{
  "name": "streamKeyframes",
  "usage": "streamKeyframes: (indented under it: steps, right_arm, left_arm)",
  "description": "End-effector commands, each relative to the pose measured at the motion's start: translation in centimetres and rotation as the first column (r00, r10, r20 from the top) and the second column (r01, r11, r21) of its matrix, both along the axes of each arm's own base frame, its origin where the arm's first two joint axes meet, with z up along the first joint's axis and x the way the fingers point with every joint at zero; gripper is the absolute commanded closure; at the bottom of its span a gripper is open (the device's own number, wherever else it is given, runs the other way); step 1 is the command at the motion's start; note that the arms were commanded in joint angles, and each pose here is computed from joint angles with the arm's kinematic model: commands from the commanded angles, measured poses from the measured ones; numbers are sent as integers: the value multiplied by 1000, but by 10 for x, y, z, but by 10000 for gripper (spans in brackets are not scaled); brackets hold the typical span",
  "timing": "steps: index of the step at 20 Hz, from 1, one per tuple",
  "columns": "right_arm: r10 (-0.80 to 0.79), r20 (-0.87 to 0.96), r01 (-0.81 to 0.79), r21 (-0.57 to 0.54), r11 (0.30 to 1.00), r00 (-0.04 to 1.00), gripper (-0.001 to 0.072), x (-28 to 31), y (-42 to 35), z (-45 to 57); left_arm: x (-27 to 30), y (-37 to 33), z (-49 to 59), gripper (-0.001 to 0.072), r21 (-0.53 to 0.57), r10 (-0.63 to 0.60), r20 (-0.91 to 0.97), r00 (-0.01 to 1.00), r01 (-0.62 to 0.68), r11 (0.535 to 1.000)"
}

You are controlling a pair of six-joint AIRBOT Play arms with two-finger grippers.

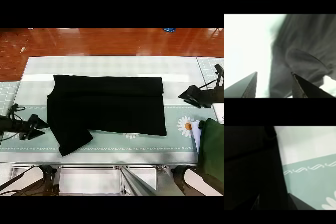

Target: Fold the shirts.

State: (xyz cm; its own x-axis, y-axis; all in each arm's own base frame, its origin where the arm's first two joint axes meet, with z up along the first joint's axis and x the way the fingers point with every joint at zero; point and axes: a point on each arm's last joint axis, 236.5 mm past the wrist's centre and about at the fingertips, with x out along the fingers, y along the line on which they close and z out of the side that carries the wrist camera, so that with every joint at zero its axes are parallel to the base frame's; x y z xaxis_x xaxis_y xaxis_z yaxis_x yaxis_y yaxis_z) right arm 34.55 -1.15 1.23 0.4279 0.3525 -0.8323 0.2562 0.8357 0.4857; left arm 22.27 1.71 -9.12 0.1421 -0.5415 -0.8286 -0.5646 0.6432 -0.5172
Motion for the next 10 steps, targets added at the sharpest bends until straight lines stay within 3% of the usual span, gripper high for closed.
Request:
streamKeyframes:
  steps: [1, 6, 7, 8, 9, 10]
  right_arm:
    - [-17, 68, 13, 52, 999, 998, 296, -6, 16, 8]
    - [-39, 91, 29, 107, 994, 995, 296, 0, 21, 18]
    - [-48, 98, 37, 115, 993, 994, 296, 1, 18, 23]
    - [-60, 102, 50, 98, 994, 993, 297, -1, 5, 27]
    - [-87, 87, 83, 55, 995, 992, 297, -8, -17, 24]
    - [-133, 21, 133, -4, 991, 991, 297, -26, -43, 13]
  left_arm:
    - [-1, -24, -10, 201, -67, 49, 51, 997, -46, 997]
    - [4, -58, -31, 205, -21, -63, 11, 998, 63, 998]
    - [4, -65, -33, 277, -26, -91, -1, 996, 91, 996]
    - [5, -70, -32, 575, -33, -117, -4, 993, 117, 993]
    - [8, -70, -28, 681, -38, -132, 7, 991, 132, 991]
    - [12, -70, -20, 684, -44, -155, 24, 988, 156, 987]
